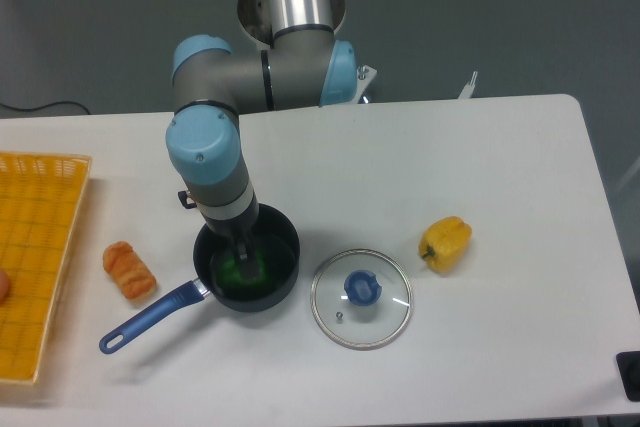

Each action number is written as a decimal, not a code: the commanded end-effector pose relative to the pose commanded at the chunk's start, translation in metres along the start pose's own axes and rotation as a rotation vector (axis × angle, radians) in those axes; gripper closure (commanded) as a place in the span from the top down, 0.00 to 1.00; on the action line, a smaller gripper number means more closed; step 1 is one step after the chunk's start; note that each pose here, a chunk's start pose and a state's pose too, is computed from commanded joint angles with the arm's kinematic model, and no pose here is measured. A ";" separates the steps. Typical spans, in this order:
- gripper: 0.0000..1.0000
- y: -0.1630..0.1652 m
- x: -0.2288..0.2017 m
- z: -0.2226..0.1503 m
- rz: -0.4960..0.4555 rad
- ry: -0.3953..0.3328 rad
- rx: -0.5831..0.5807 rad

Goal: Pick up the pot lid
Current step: 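Raise the gripper up out of the dark saucepan, then move the gripper over the glass lid's blue knob, then lower the gripper onto the blue knob and close on it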

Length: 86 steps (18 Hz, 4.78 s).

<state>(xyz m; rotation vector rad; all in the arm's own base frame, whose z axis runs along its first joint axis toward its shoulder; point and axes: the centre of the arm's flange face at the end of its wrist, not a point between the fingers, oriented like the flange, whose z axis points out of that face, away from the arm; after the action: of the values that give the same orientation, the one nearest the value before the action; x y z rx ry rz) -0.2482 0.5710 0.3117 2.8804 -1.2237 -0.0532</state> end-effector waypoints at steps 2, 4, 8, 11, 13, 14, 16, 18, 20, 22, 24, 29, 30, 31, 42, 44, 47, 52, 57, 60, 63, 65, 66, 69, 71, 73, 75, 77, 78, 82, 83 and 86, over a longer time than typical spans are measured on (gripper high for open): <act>1.00 0.000 0.000 -0.006 0.001 -0.009 0.003; 1.00 0.004 -0.003 -0.015 -0.011 -0.026 0.020; 1.00 0.012 -0.002 -0.016 -0.026 -0.030 0.028; 1.00 0.019 -0.002 -0.015 -0.048 -0.034 0.028; 1.00 0.021 -0.003 -0.014 -0.048 -0.050 0.030; 1.00 0.026 -0.007 -0.017 -0.056 -0.072 0.033; 1.00 0.036 -0.011 -0.018 -0.063 -0.086 0.030; 1.00 0.043 -0.014 -0.017 -0.074 -0.088 0.022; 1.00 0.046 -0.017 -0.017 -0.050 -0.092 0.014; 1.00 0.052 -0.019 -0.015 0.037 -0.088 0.007; 1.00 0.063 -0.025 -0.011 0.067 -0.085 0.002; 1.00 0.089 -0.040 0.009 0.141 -0.066 -0.056; 1.00 0.097 -0.046 0.015 0.144 -0.060 -0.060; 1.00 0.099 -0.053 0.019 0.151 -0.060 -0.060; 1.00 0.135 -0.085 0.065 0.101 -0.058 -0.063; 1.00 0.139 -0.087 0.072 0.095 -0.050 -0.064; 1.00 0.140 -0.087 0.077 0.094 -0.041 -0.065; 1.00 0.145 -0.088 0.084 0.079 -0.028 -0.065; 0.99 0.145 -0.088 0.092 0.079 -0.014 -0.063; 0.98 0.145 -0.089 0.092 0.077 -0.016 -0.064; 0.97 0.145 -0.090 0.097 0.077 -0.010 -0.063; 0.89 0.145 -0.089 0.098 0.077 -0.007 -0.064; 0.89 0.145 -0.089 0.098 0.078 -0.005 -0.064; 0.89 0.147 -0.088 0.100 0.078 0.002 -0.081; 0.89 0.149 -0.088 0.101 0.078 0.006 -0.106; 0.89 0.149 -0.087 0.101 0.076 0.008 -0.109; 0.89 0.149 -0.087 0.102 0.075 0.009 -0.108; 0.89 0.149 -0.087 0.102 0.066 0.007 -0.107; 0.89 0.149 -0.086 0.104 0.055 0.009 -0.105; 0.90 0.146 -0.087 0.105 0.040 0.008 -0.101; 0.90 0.146 -0.087 0.105 0.035 0.008 -0.101; 0.90 0.145 -0.088 0.107 0.034 0.009 -0.100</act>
<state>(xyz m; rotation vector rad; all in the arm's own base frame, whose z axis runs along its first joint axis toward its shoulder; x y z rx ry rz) -0.4175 0.5336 0.2109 2.7710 -1.2304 -0.0986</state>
